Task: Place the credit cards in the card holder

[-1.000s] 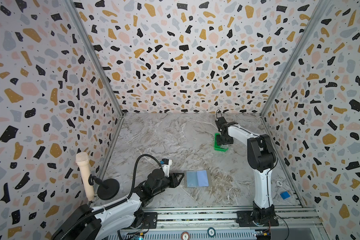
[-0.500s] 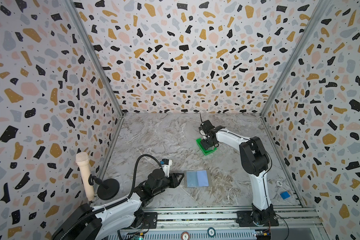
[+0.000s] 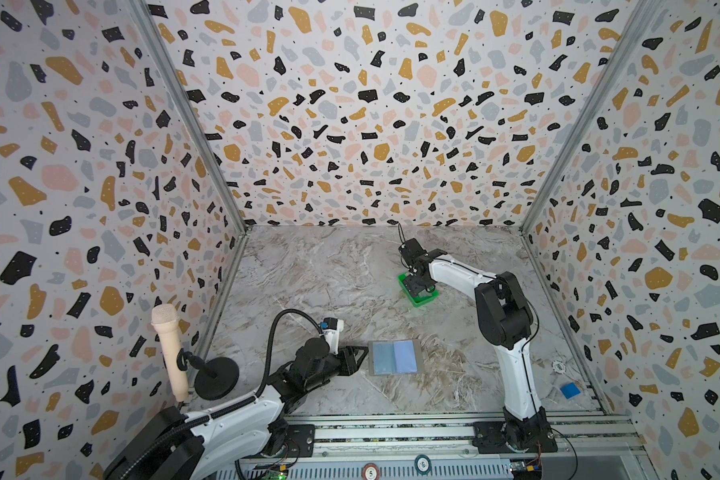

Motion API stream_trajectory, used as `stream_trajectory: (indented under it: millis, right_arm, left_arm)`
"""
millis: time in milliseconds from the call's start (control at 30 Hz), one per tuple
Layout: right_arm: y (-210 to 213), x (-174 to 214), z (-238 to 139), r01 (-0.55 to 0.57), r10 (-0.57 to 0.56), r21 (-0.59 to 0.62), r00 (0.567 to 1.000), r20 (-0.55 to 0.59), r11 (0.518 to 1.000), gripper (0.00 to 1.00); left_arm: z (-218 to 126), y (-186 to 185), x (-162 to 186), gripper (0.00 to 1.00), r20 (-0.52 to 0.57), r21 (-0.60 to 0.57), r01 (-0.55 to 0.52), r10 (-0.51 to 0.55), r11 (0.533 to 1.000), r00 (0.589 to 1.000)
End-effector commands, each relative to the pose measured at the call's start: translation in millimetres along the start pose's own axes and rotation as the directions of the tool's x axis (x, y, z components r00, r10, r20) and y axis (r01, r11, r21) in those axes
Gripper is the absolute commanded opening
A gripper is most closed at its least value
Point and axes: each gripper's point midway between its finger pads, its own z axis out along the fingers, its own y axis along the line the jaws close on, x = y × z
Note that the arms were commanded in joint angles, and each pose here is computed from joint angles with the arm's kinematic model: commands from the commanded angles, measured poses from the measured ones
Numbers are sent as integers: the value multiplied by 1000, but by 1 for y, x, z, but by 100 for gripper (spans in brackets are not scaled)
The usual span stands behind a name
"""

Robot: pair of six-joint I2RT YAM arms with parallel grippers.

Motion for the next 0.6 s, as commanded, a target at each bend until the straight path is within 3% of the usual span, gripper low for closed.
stream_trajectory:
  millis: [0,433,567]
  right_arm:
    - [-34,-9,-20,-71,70,102,997,15,992,85]
    - [-88,6,-25,-173,180,180,983,-20,968,82]
    - [-98,14,-20,-226,231,128,973,-25,966,81]
  left_arm:
    - [0,-5,-8,47,28,22,-4,3,1000,1000]
    - [-2,-6,-8,47,31,26,0,-1,1000,1000]
    - [-2,-7,-8,47,33,28,1,-2,1000,999]
